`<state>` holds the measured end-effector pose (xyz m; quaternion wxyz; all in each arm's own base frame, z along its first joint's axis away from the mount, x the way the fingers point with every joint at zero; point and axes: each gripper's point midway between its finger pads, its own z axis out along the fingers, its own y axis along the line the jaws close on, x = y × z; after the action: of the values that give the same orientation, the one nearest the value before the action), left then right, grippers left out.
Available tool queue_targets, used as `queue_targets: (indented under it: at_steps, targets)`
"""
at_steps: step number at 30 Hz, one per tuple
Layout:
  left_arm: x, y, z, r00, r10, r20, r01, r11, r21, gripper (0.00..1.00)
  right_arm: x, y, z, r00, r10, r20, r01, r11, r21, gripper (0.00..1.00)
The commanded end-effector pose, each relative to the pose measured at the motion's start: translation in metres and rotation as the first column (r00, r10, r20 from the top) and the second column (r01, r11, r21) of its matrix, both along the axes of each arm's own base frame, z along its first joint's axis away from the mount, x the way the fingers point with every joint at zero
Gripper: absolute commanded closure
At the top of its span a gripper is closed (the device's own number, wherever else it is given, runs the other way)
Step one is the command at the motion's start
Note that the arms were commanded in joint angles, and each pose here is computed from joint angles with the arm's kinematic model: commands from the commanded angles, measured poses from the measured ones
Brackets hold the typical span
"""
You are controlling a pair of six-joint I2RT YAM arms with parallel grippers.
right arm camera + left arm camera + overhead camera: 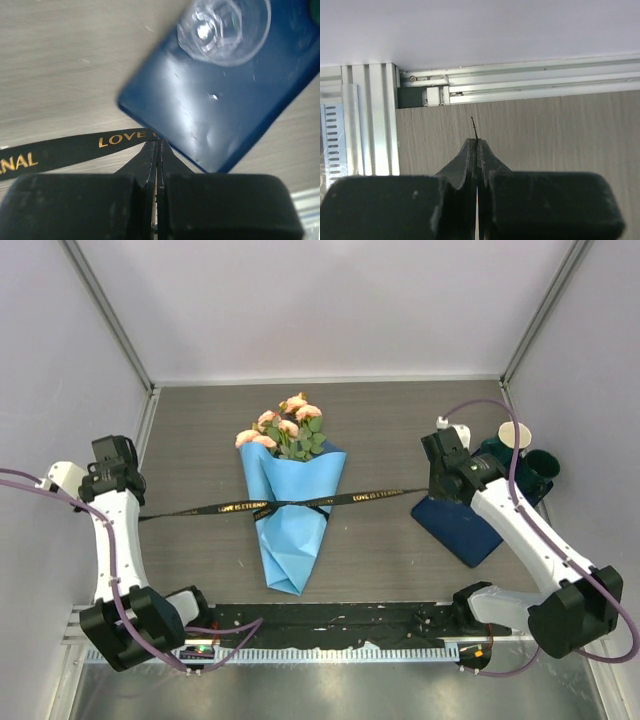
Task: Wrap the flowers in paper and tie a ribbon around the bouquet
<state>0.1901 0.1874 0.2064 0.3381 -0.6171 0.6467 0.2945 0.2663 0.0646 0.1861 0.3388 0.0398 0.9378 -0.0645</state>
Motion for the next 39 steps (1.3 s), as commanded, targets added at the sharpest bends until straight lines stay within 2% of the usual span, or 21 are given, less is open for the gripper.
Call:
queue_targets:
  at_steps: [1,5,8,11,12,16,19,20,22,23,24,25,26,28,29,30,32,34,35,36,39]
  targets:
    - [0.011,0.005,-0.023,1.000,0.002,0.000,-0.002,1.000,-0.014,1.00,0.004,-0.005,-0.039,0.999,-0.033,-0.012,0.034,0.998,0.055,1.00]
    - [0.025,-0.015,-0.055,0.991,-0.136,0.006,0.136,0.983,-0.126,1.00,0.005,0.016,-0.057,0.997,0.040,-0.069,-0.031,0.991,0.129,1.00]
    - [0.033,-0.023,-0.058,0.983,-0.164,0.080,0.174,0.974,-0.145,0.97,0.007,0.023,-0.062,0.994,0.076,-0.079,-0.064,0.987,0.147,1.00]
    - [0.042,-0.035,-0.063,0.967,-0.212,0.143,0.236,0.954,-0.186,0.65,0.006,0.032,-0.076,0.984,0.116,-0.132,-0.093,0.981,0.171,0.95]
    - [0.044,-0.040,-0.064,0.961,-0.224,0.160,0.254,0.946,-0.200,0.36,0.005,0.036,-0.081,0.979,0.136,-0.153,-0.107,0.977,0.186,0.93]
    - [0.063,-0.072,-0.063,0.911,-0.364,0.195,0.405,0.881,-0.245,0.01,0.003,0.035,-0.102,0.968,0.106,-0.227,-0.068,0.984,0.166,0.75]
    - [0.075,-0.115,-0.062,0.842,-0.488,0.230,0.539,0.784,-0.308,0.00,0.007,0.026,-0.107,0.969,0.046,-0.244,-0.021,0.994,0.105,0.57]
    - [0.075,-0.141,-0.062,0.798,-0.533,0.280,0.602,0.715,-0.356,0.00,0.011,0.023,-0.102,0.975,0.029,-0.222,-0.010,0.996,0.089,0.47]
    - [0.072,-0.167,-0.073,0.767,-0.535,0.355,0.642,0.639,-0.424,0.00,0.012,0.016,-0.095,0.981,0.009,-0.195,0.000,0.999,0.047,0.40]
    - [0.079,-0.182,-0.071,0.726,-0.540,0.425,0.687,0.584,-0.432,0.00,0.012,0.020,-0.091,0.983,0.026,-0.183,-0.015,0.998,0.057,0.38]
    - [0.083,-0.208,-0.064,0.650,-0.555,0.519,0.760,0.472,-0.447,0.00,0.012,0.036,-0.088,0.983,0.084,-0.166,-0.071,0.994,0.079,0.37]
    - [0.087,-0.222,-0.064,0.590,-0.577,0.564,0.807,0.396,-0.438,0.00,0.009,0.059,-0.087,0.972,0.169,-0.164,-0.145,0.978,0.150,0.37]
    - [0.097,-0.237,-0.054,0.505,-0.607,0.614,0.862,0.324,-0.389,0.00,0.017,0.083,-0.082,0.966,0.235,-0.105,-0.209,0.955,0.212,0.36]
    - [0.105,-0.256,-0.043,0.396,-0.656,0.642,0.912,0.201,-0.357,0.00,0.005,0.140,-0.075,0.922,0.385,-0.048,-0.352,0.880,0.319,0.36]
    - [0.109,-0.270,-0.036,0.334,-0.673,0.660,0.934,0.141,-0.328,0.07,-0.007,0.170,-0.070,0.888,0.459,-0.031,-0.406,0.814,0.417,0.35]
    - [0.109,-0.288,-0.028,0.266,-0.660,0.703,0.947,0.042,-0.319,0.13,-0.009,0.201,-0.062,0.854,0.518,0.038,-0.475,0.749,0.463,0.34]
    - [0.111,-0.313,-0.012,0.159,-0.643,0.749,0.965,-0.060,-0.257,0.29,-0.025,0.234,-0.053,0.800,0.594,0.082,-0.528,0.633,0.566,0.34]
    - [0.112,-0.328,-0.009,0.114,-0.636,0.763,0.968,-0.101,-0.229,0.39,-0.032,0.257,-0.053,0.748,0.652,0.126,-0.590,0.566,0.576,0.32]
    - [0.113,-0.338,-0.006,0.086,-0.633,0.770,0.970,-0.122,-0.209,0.53,-0.036,0.262,-0.059,0.722,0.680,0.128,-0.617,0.549,0.564,0.32]
    - [0.113,-0.343,-0.004,0.074,-0.631,0.772,0.969,-0.136,-0.204,0.59,-0.036,0.263,-0.065,0.680,0.720,0.138,-0.671,0.537,0.511,0.31]
    - [0.120,-0.355,-0.007,0.077,-0.624,0.778,0.964,-0.154,-0.219,0.61,-0.036,0.251,-0.102,0.621,0.783,0.040,-0.728,0.556,0.401,0.31]
